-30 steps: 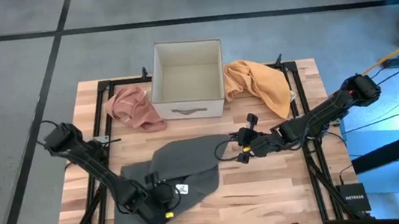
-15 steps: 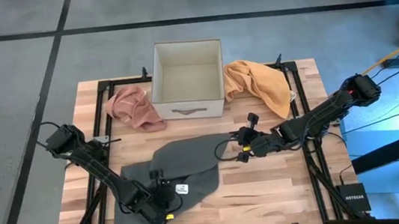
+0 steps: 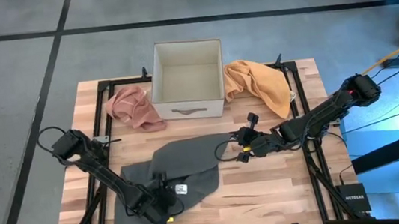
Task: Fold towel
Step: Fold the dark gray towel
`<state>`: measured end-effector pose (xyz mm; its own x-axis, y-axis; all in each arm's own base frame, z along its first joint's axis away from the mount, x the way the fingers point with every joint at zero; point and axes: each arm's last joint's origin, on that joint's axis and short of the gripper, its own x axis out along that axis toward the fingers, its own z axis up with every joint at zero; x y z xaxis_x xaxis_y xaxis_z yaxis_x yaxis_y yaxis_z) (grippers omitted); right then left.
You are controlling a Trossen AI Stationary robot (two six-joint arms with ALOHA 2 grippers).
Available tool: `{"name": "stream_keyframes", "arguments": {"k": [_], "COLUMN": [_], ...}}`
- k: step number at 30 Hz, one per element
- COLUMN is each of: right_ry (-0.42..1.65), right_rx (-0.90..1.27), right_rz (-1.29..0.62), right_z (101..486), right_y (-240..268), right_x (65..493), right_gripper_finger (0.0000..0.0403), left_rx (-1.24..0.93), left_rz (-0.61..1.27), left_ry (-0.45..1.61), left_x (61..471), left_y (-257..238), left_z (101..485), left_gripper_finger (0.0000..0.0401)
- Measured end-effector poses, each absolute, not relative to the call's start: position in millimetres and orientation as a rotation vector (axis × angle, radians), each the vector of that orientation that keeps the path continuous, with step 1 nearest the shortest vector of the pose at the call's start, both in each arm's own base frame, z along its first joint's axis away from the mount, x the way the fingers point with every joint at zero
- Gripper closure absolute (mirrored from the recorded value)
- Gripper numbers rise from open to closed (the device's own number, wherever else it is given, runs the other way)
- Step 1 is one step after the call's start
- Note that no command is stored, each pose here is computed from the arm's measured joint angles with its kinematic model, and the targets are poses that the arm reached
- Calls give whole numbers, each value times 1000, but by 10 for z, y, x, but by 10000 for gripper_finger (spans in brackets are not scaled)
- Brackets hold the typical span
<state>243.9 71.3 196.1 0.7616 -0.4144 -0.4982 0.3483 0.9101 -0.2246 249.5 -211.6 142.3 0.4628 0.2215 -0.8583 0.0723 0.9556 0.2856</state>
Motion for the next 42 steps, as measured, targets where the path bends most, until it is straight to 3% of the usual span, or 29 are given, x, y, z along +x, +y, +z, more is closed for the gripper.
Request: {"name": "stream_keyframes", "arguments": {"k": [10,14,18,21,26,36,42], "right_ry": [569,568,569,566,463,344,329], "right_rx": [-121,-120,-124,-143,-139,-137,-154], "right_rz": [-416,-416,-415,-402,-343,-285,-282], "right_z": [1961,1962,1962,1990,2320,3286,3780], "right_y": [713,713,713,715,774,670,583], "right_x": [2439,2439,2440,2425,2302,1814,1640], "right_gripper_finger": [391,391,391,392,397,397,398], "left_rx": [283,255,223,179,133,89,136], "left_rz": [196,193,201,210,205,237,274], "left_ry": [1007,983,976,962,874,503,358], "left_x": [2573,2608,2651,2659,2601,2200,1964], "left_y": [-2020,-2026,-2002,-1988,-2003,-1852,-1777], "left_z": [1512,1520,1528,1634,2180,3411,3808], "left_gripper_finger": [245,299,381,391,398,399,397]}}
